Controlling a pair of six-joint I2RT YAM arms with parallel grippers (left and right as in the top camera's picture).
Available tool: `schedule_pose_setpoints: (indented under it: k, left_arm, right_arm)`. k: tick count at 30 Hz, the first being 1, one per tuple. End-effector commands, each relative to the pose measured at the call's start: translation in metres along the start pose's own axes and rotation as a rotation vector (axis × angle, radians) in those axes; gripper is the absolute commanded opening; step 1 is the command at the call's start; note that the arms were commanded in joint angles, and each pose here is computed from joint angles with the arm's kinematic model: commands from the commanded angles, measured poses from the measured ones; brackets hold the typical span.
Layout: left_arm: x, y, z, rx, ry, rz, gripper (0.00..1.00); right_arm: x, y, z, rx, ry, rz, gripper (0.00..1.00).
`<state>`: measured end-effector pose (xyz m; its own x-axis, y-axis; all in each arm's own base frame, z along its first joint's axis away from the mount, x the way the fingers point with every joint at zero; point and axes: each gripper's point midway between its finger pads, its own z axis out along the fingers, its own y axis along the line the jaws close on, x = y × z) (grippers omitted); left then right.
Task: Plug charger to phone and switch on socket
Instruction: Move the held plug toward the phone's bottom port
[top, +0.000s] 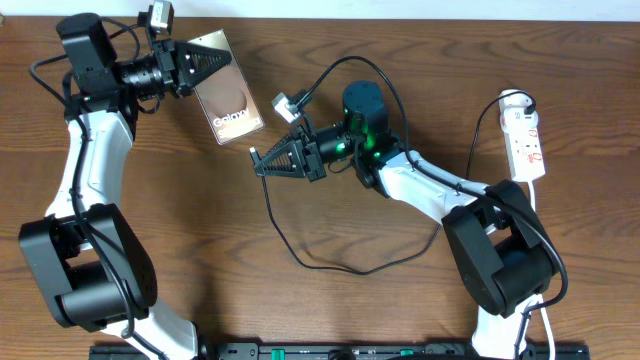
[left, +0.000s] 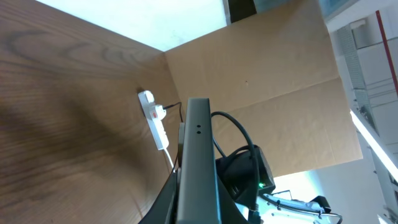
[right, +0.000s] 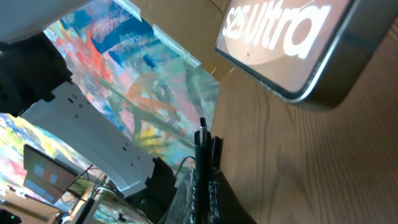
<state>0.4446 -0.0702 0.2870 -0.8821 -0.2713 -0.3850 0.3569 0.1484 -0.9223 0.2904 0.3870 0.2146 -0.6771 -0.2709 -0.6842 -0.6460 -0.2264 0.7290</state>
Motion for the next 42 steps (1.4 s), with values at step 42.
schedule_pose_setpoints:
  k: [42]
  left_arm:
    - [0.013,-0.013,0.024,0.049,0.076,0.060,0.07]
  right_arm:
    - [-0.008,-0.007,-0.007,0.042,-0.032,-0.050,0.01]
